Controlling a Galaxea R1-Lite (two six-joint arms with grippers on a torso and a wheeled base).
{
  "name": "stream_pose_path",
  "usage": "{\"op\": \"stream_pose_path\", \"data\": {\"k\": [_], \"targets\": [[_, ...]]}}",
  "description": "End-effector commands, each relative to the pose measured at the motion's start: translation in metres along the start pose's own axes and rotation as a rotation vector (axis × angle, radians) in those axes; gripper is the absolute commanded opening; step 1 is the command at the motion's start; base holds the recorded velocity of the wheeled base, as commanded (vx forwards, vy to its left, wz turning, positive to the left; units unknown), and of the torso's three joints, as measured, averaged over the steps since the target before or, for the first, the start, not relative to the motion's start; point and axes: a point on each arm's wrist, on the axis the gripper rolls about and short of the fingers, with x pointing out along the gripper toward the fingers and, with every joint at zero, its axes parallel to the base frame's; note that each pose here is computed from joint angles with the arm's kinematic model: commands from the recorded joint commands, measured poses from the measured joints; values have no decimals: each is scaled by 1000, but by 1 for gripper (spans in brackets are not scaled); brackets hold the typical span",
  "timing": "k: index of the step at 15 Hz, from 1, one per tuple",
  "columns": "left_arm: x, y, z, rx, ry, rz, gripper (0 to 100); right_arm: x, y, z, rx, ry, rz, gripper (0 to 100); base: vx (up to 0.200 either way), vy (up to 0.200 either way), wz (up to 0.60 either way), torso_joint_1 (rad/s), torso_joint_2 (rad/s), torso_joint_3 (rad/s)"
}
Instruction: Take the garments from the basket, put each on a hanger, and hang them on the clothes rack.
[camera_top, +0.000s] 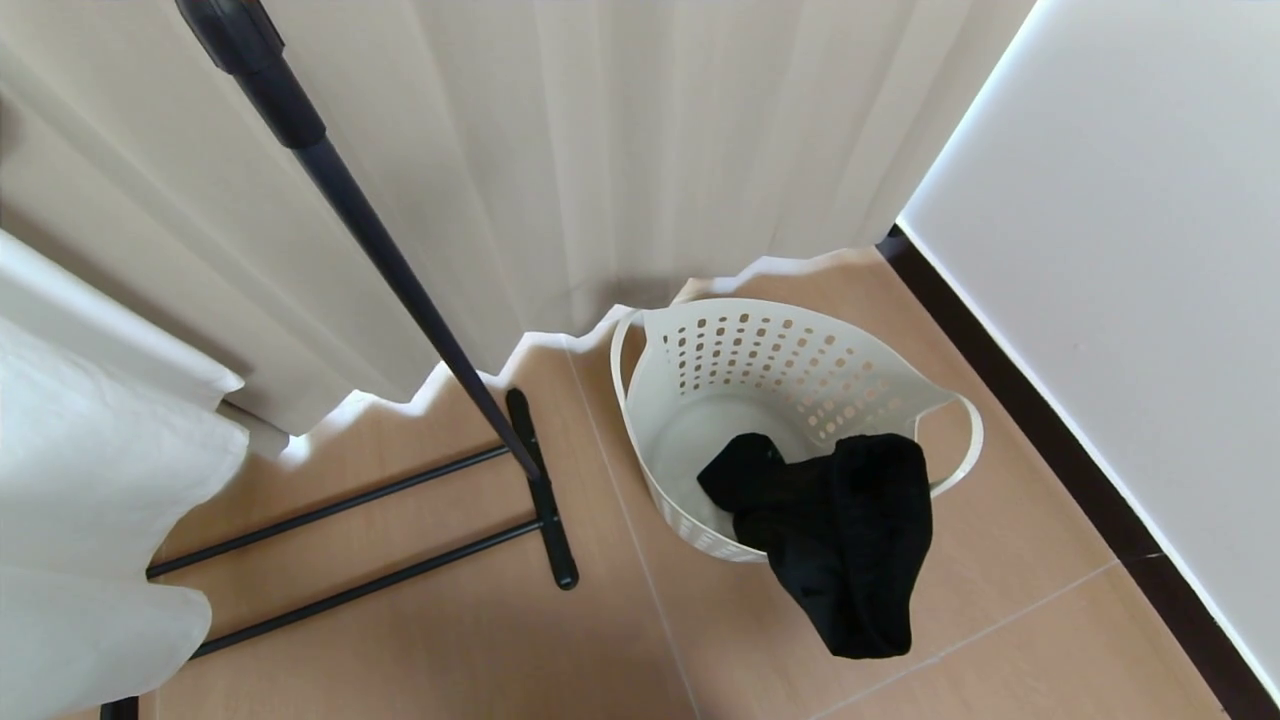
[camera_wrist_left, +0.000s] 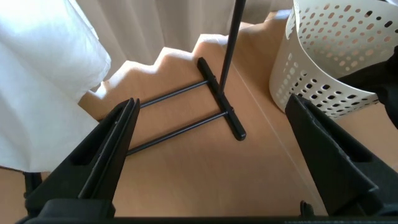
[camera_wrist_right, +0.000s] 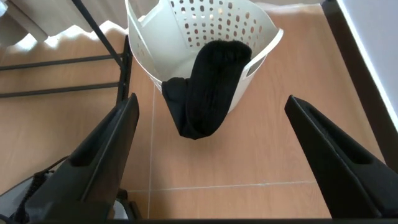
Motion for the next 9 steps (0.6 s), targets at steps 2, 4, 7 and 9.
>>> {"op": "stream_pose_path", "data": {"k": [2, 4, 7, 9], "targets": [[0, 0, 0, 1, 0, 0, 100, 8, 0, 2, 1, 106, 0, 100, 0, 0, 0, 2, 2, -161], [0, 0, 0, -1, 0, 0, 100, 14, 0, 3, 2, 183, 3, 100, 0, 0, 0, 1, -1, -30], [0, 0, 0, 1, 0, 0, 100, 30, 0, 6, 3, 357, 10, 100, 0, 0, 0, 0, 0, 0], [0, 0, 0, 1, 0, 0, 100, 44, 0, 18, 4, 407, 8, 100, 0, 0, 0, 0, 0, 0]]}}
